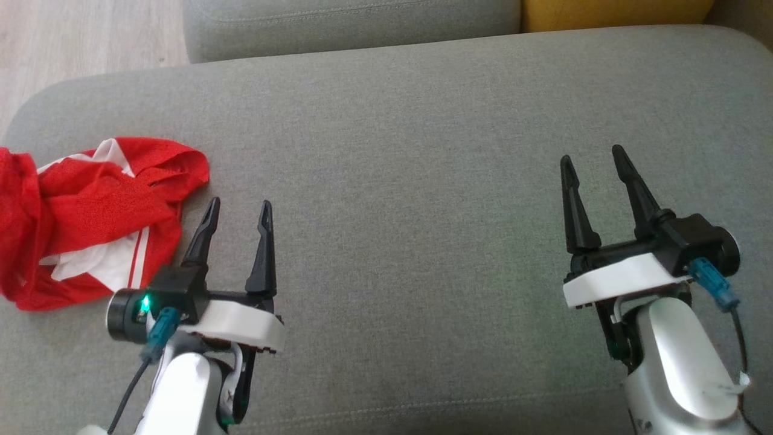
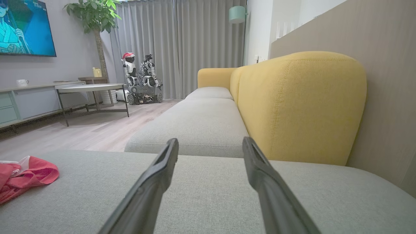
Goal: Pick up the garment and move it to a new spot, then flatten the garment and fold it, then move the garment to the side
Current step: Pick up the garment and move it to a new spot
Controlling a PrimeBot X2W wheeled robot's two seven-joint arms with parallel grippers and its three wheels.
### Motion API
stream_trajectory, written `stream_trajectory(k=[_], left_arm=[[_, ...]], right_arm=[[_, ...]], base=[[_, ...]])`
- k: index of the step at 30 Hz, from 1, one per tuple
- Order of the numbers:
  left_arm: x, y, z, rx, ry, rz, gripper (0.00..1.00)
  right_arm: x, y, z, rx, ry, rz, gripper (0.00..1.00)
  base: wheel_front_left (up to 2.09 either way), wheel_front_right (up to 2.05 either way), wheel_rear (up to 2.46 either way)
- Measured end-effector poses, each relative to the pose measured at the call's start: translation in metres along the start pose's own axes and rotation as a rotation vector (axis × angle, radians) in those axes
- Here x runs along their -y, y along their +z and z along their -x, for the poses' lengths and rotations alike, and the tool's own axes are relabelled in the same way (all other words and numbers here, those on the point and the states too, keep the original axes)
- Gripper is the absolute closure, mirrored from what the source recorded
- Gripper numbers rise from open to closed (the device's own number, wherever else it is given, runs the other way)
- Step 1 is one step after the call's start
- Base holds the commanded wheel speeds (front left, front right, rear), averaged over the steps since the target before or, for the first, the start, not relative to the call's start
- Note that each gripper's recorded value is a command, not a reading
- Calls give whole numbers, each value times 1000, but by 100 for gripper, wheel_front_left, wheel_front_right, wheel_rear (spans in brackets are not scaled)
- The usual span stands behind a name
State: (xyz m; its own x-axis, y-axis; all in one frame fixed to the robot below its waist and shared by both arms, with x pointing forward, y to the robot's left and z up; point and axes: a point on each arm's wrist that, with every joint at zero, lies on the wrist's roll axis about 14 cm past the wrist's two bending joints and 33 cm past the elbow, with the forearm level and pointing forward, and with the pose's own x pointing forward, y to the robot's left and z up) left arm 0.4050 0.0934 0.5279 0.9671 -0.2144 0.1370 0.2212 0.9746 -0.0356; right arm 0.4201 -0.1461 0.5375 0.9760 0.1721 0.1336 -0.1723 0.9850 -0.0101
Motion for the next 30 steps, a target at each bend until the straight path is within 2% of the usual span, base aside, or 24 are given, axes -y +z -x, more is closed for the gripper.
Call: stream_trajectory(k=[7, 13, 21, 30], left_arm=[[-6, 1, 2, 1, 17, 4, 0], [-23, 4, 10, 6, 72, -11, 0], [-65, 13, 36, 17, 208, -39, 0], [-112, 21, 89, 23, 394, -58, 0]], right_arm=[[-5, -1, -2, -1, 13, -19, 0], [-28, -2, -10, 0, 76, -35, 0], [-81, -3, -25, 2, 223, -59, 0], [-147, -4, -32, -6, 400, -87, 0]], base=[[0, 0, 0], [0, 0, 0], [0, 0, 0], [0, 0, 0]])
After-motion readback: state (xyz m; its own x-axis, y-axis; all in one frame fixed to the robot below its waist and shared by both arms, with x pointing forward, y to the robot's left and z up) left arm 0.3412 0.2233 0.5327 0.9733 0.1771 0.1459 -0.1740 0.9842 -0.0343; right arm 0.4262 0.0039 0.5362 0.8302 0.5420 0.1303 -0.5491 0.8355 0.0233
